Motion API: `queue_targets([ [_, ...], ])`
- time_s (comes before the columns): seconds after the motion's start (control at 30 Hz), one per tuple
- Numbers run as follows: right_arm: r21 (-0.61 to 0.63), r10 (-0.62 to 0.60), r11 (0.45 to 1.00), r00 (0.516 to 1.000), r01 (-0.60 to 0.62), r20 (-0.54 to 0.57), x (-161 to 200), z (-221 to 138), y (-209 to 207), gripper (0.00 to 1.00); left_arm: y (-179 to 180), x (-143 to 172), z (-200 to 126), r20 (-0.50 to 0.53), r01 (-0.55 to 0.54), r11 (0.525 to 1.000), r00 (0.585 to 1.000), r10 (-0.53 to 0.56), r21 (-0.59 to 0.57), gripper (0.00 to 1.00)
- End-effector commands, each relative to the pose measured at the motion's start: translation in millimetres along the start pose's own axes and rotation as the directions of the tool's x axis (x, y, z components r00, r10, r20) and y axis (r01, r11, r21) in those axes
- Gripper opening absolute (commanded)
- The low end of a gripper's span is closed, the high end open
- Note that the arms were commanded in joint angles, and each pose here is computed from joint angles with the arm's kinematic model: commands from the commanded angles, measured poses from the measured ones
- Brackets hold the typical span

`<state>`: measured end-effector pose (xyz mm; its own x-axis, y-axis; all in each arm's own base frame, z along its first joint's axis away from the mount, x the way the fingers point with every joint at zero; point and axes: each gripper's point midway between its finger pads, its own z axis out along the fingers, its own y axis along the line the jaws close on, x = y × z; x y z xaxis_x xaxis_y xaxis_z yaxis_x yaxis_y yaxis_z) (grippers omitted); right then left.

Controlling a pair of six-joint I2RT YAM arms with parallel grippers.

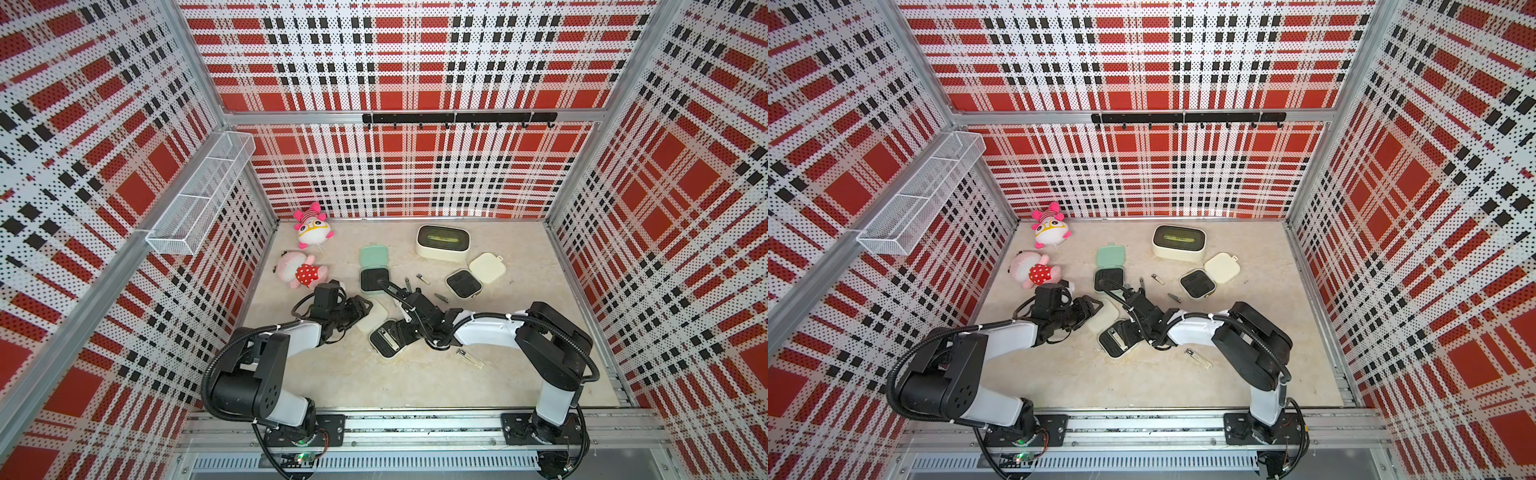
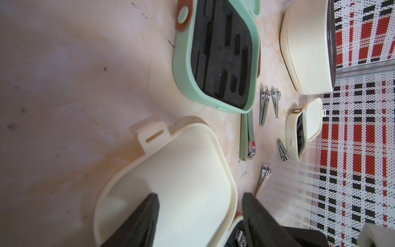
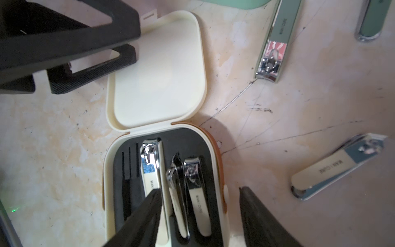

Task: Organize nail clipper sets
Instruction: Adjust the storage box at the center of the board.

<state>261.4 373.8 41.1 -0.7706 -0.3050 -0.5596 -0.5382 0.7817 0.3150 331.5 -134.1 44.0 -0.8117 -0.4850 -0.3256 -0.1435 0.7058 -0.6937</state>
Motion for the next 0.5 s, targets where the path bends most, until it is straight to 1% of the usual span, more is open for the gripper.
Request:
queue_targets([
  [0.0, -0.049, 0.0, 0.999, 1.0, 0.0, 0.001, 3.0, 3.7, 15.4, 0.62, 7.2, 10.7, 3.6, -0.046, 0.012, 0.999, 0.999, -0.014, -0.037, 0.67],
  [0.17, -0.071, -0.019, 0.997, 1.0, 0.018, -0.013, 8.5, 5.3, 27.2, 0.59, 7.7, 11.1, 3.9, -0.047, 0.01, 0.999, 0.999, -0.012, -0.038, 0.67],
  [0.2, -0.075, 0.008, 0.997, 1.0, -0.009, -0.018, 9.6, 5.5, 29.7, 0.58, 8.6, 11.8, 4.4, -0.049, 0.01, 0.999, 0.999, -0.012, -0.041, 0.67],
  [0.23, -0.075, 0.005, 0.997, 1.0, -0.007, -0.023, 11.8, 6.0, 31.1, 0.57, 8.8, 12.0, 4.5, -0.05, 0.009, 0.999, 0.999, -0.011, -0.042, 0.67],
  [0.4, -0.063, 0.005, 0.998, 1.0, -0.006, -0.013, 10.7, 2.6, 33.0, 0.51, 10.4, 12.9, 5.6, -0.052, 0.009, 0.999, 0.999, -0.012, -0.044, 0.67],
  [0.47, -0.035, 0.012, 0.999, 1.0, -0.012, 0.002, 6.0, 0.2, 29.1, 0.5, 10.9, 13.3, 5.8, -0.053, 0.009, 0.999, 0.999, -0.012, -0.044, 0.67],
])
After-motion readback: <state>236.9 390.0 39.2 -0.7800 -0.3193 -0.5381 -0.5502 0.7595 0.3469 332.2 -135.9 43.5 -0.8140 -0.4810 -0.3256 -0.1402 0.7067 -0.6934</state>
